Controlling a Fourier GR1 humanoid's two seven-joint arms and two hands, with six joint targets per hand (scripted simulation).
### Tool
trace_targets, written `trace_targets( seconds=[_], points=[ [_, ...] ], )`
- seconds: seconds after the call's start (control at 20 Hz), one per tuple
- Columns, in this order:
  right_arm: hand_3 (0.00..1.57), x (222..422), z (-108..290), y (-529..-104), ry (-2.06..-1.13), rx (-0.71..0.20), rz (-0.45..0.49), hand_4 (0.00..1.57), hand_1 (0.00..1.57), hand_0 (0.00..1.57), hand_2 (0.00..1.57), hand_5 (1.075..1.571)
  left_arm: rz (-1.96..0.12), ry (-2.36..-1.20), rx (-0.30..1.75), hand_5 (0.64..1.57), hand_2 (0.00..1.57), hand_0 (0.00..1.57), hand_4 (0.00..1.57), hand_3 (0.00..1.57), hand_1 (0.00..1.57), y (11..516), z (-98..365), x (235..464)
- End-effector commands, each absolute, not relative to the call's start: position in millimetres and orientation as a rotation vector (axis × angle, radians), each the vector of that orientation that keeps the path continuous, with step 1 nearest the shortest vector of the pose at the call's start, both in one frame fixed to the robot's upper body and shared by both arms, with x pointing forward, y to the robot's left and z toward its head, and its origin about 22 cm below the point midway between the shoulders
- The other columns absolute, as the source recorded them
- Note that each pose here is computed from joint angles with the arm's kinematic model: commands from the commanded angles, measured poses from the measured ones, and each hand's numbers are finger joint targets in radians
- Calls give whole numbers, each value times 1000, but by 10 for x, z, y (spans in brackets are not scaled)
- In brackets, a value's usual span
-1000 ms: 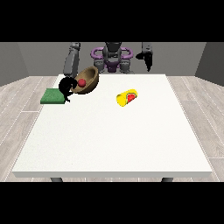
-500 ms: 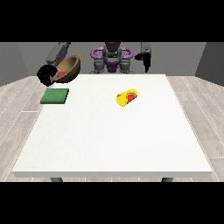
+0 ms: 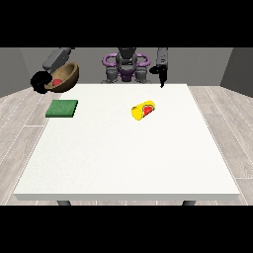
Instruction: Pick the cup and pour the ball into the bowl, then pick the bowl and place it on the pad
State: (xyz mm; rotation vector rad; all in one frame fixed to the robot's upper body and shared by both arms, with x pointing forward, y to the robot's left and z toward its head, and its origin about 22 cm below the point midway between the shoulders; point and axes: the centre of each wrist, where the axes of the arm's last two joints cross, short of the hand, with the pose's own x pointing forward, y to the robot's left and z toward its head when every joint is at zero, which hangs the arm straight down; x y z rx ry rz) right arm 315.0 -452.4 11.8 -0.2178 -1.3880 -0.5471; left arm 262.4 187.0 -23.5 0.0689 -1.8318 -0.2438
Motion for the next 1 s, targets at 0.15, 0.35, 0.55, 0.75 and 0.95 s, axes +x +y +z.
trace_targets(
  seconds=[0.15, 0.35, 0.55, 0.75, 0.95],
  points=[
    [711, 2978, 195, -4874, -1487, -209, -574, 893, 1547, 1547, 1571, 1512, -244, -1935, 53, 1352, 0, 0, 1173, 0, 0, 1674, -78, 2720],
    [730, 2864, 164, -4980, -1416, -310, -605, 766, 1549, 1549, 1571, 1519, -242, -1903, 59, 1358, 0, 0, 1167, 0, 0, 1974, -285, 2596],
    [798, 2748, 399, -5239, -1464, -554, -539, 0, 1397, 1397, 1571, 1569, -289, -1969, 57, 1365, 0, 0, 1169, 0, 0, 1828, -23, 2674],
    [1363, 2914, 490, -5130, -1476, -573, -486, 0, 1242, 1242, 1301, 1568, -270, -1905, 52, 1366, 0, 0, 1169, 0, 0, 1749, -339, 2530],
    [951, 3011, 449, -5024, -1519, -466, -485, 307, 1072, 1072, 961, 1564, -294, -1918, 26, 1354, 0, 0, 1208, 0, 0, 1507, -482, 2381]
  ],
)
